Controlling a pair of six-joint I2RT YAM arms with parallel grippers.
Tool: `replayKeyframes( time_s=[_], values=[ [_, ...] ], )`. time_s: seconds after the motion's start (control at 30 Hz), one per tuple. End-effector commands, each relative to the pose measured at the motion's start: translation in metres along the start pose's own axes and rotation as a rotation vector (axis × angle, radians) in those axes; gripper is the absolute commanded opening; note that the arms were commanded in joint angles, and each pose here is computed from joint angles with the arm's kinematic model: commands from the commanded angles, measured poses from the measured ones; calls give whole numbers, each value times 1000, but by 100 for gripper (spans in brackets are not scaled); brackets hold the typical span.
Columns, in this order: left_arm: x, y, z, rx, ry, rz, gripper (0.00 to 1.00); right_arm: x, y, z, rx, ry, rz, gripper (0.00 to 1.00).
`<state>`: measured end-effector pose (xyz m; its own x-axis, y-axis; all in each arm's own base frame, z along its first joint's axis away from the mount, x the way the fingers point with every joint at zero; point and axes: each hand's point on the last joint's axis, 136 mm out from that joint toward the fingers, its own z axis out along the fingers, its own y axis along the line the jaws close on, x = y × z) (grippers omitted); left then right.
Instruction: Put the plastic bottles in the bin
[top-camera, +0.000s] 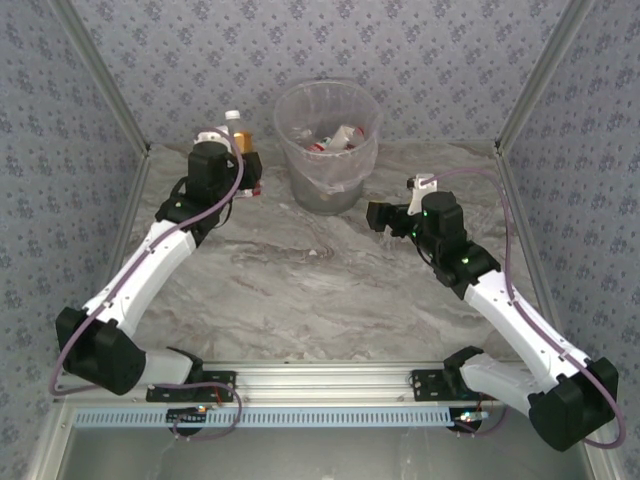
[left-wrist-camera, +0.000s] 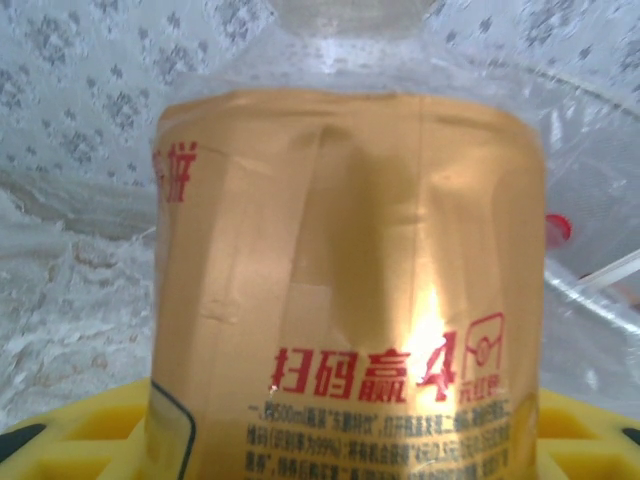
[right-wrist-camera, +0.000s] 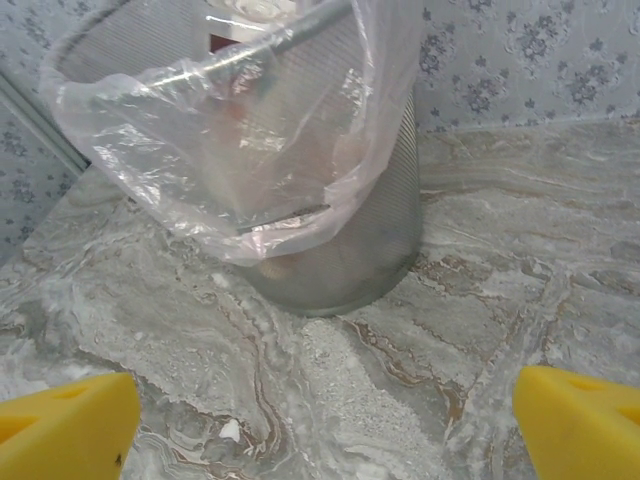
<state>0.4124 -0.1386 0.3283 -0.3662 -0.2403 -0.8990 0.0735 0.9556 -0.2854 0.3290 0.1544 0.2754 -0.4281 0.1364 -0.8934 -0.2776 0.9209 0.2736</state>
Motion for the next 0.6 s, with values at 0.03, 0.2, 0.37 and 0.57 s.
replayKeyframes(
  time_s=[0.03, 0.2, 0.37, 0.57],
  values=[
    [-58, -24, -26, 117, -210, -18, 53, -3, 8, -5, -37, -23, -39, 98],
    [-90, -46, -37, 222, -325, -20, 53, -1, 12, -5, -45, -20, -50, 98],
    [-100, -80, -25, 327, -326, 65, 53, 0, 12, -6, -38, -17, -57, 98],
    [-100, -125, -1, 443, -299, 248, 54, 0, 11, -7, -29, -15, -67, 98]
  ],
)
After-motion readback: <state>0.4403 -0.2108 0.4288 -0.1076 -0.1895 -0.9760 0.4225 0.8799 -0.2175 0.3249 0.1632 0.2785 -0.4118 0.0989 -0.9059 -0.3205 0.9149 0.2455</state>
